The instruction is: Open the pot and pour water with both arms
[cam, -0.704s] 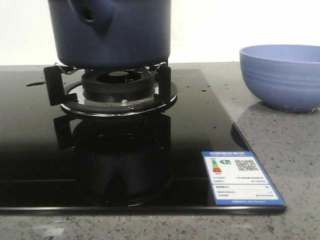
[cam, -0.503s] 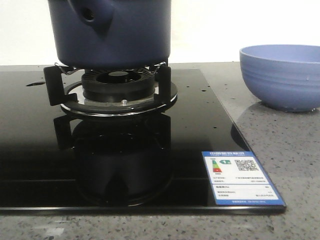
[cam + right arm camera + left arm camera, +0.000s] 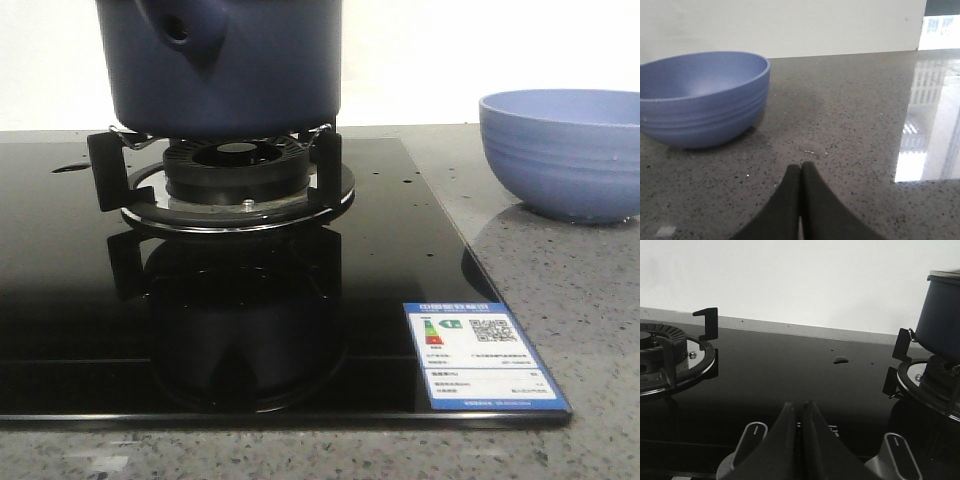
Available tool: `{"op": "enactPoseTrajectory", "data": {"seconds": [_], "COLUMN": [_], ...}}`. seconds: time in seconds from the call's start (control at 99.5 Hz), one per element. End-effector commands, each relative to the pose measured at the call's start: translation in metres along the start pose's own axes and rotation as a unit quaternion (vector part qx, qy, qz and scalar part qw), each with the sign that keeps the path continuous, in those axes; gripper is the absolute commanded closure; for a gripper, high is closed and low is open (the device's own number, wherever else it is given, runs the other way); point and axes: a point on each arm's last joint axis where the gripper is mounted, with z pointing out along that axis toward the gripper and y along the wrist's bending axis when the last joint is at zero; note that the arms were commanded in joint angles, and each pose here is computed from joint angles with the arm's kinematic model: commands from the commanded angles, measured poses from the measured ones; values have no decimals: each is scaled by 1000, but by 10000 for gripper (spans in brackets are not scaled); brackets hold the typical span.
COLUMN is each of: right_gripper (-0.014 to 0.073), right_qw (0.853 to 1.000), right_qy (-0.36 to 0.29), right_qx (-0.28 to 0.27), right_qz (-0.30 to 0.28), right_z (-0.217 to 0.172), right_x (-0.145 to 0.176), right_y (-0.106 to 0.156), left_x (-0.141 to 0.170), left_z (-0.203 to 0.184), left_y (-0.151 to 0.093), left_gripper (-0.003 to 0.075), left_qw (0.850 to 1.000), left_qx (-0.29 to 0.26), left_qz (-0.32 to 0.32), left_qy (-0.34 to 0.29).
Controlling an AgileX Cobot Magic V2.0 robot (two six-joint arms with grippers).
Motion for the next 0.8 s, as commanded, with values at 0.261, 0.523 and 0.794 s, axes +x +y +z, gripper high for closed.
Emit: {"op": "enactPoseTrajectory", "data": {"seconds": [0.261,0.523,0.794], "right_gripper": [657,657,657], "right_qw": [999,999,997], "right_qy": [-36,-42,-44], "right_qx": [-1,-3,-10], "right_qz": [-8,3,64], "right_z": [0,0,0], "right_x": [0,-1,-1], "right_y": [0,0,1], "left_x": [3,3,3], "left_z": [-1,-1,-1], "left_y": [1,1,1], "left_gripper": [741,741,741], "left_qw": [999,999,998], "left_qx": [0,0,4], "left_qz": [-7,-7,-55], "left_qy": [-34,-35,-36]}}
